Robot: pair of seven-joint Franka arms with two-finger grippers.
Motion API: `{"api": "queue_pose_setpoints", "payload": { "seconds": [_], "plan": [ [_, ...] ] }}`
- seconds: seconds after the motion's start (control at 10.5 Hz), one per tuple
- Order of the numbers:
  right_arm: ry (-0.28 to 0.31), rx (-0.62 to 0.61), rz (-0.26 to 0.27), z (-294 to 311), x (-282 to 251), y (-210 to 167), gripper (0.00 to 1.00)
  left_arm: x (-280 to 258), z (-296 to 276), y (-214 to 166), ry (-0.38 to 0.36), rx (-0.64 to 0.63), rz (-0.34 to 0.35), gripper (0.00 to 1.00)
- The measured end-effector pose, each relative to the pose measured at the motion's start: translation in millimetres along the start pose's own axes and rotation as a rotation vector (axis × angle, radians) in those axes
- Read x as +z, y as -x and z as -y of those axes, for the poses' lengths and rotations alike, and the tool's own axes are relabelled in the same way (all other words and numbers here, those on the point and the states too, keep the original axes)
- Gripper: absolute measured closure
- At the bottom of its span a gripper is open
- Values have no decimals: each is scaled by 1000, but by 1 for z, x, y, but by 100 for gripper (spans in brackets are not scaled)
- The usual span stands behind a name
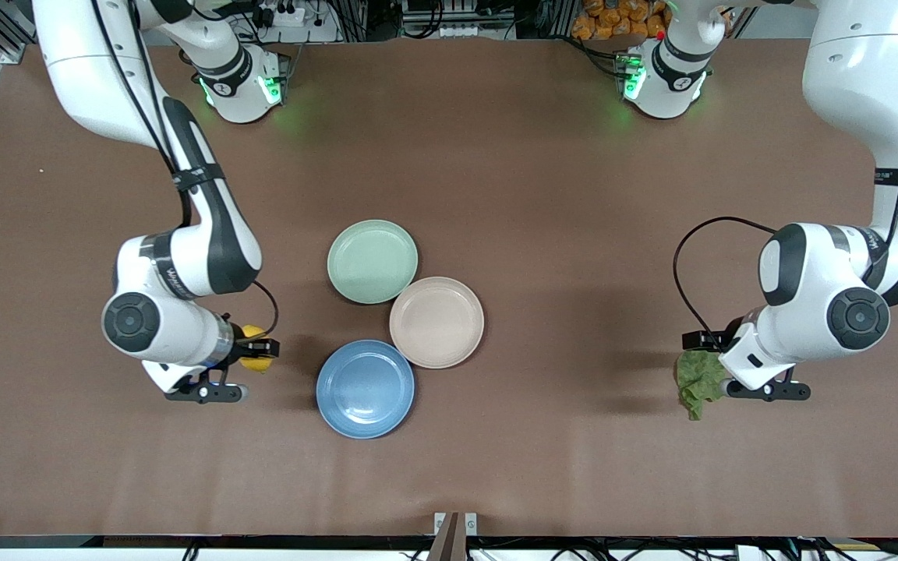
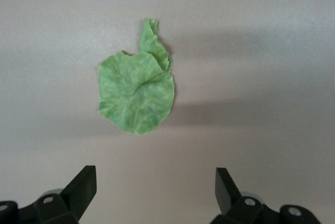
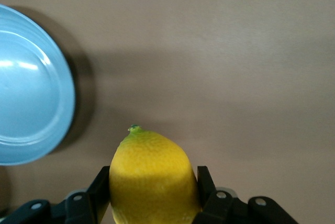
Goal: Pick lemon and lettuce from blue and beige plates
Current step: 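Lower the lettuce onto the table while the right gripper lifts the lemon, then open the left gripper and raise it while the right gripper carries the lemon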
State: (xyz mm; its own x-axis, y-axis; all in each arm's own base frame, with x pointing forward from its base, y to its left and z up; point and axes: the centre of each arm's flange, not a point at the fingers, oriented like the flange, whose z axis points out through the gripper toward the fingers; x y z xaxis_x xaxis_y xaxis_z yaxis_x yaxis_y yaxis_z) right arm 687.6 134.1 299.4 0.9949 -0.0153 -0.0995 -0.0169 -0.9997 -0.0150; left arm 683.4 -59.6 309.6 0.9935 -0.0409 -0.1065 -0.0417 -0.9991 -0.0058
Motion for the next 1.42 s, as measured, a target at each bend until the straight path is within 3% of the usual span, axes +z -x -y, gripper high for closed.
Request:
{"api": "queue_pose_setpoints", "payload": {
  "seconds": [0.95,1.42],
  "plan": [
    [2,-15,66,-95,16,23,30,-33,9,59,-17,-17,6,0],
    [13,23,81,-127,24,27,30,-78,13,91,-21,-38,-53,0]
  ]
}}
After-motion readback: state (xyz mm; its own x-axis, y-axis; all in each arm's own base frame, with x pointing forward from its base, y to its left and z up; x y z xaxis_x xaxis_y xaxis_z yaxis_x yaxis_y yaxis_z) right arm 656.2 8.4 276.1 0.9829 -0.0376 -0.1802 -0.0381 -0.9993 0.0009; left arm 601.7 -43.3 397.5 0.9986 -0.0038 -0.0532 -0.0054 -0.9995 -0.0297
